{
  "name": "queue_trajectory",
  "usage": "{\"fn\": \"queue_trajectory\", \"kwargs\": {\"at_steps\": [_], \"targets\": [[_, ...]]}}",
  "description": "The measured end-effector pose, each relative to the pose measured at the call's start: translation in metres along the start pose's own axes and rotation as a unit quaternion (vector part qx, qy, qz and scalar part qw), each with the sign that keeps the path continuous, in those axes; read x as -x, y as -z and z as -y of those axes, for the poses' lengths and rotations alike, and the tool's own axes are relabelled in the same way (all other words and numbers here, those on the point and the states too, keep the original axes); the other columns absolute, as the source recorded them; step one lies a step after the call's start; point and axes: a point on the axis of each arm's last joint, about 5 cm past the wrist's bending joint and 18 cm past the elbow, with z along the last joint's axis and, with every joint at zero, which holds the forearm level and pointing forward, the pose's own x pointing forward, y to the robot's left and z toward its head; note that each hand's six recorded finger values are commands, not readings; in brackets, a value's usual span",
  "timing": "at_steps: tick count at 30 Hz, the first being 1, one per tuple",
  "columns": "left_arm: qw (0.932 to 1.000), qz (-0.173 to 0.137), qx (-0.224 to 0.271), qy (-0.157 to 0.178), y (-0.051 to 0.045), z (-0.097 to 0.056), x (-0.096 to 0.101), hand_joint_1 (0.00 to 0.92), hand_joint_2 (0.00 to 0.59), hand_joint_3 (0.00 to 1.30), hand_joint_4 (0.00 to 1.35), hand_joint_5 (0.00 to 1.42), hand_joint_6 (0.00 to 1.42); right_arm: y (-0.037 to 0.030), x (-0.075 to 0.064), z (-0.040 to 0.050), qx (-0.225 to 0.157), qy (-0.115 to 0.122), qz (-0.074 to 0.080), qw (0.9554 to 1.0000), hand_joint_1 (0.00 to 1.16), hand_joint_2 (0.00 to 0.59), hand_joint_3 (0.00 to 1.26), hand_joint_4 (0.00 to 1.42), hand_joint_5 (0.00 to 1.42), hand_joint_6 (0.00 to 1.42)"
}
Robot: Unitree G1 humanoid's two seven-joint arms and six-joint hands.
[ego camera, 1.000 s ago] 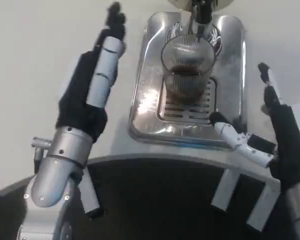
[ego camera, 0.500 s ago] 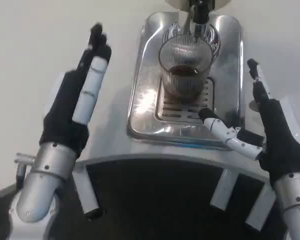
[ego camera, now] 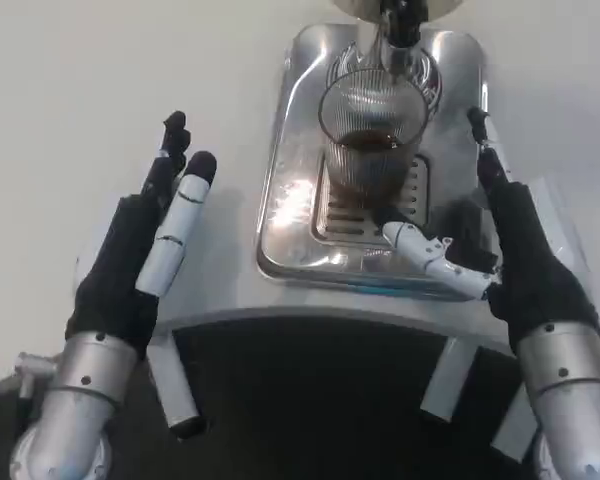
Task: Grasp the cup under the faucet to collect the drink, then remove the cup.
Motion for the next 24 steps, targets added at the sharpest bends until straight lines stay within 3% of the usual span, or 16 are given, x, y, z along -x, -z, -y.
{"fn": "queue_trajectory", "kwargs": {"at_steps": [11,24], "targets": [[0.9997,-0.008,0.020,-0.009,0.0033,-0.001,0.007,0.000,0.231,0.00,0.00,0.00,0.00,-0.0010,-0.018,-0.0135,-0.006,-0.007,0.011,0.9999,0.75,0.222,0.03,0.01,0.04,0.15],[0.9996,-0.009,0.022,-0.017,0.0039,-0.004,0.007,0.000,0.233,0.00,0.00,0.00,0.00,0.0009,-0.029,-0.0278,-0.028,0.019,0.023,0.9992,0.76,0.223,0.06,0.04,0.06,0.19]]}}
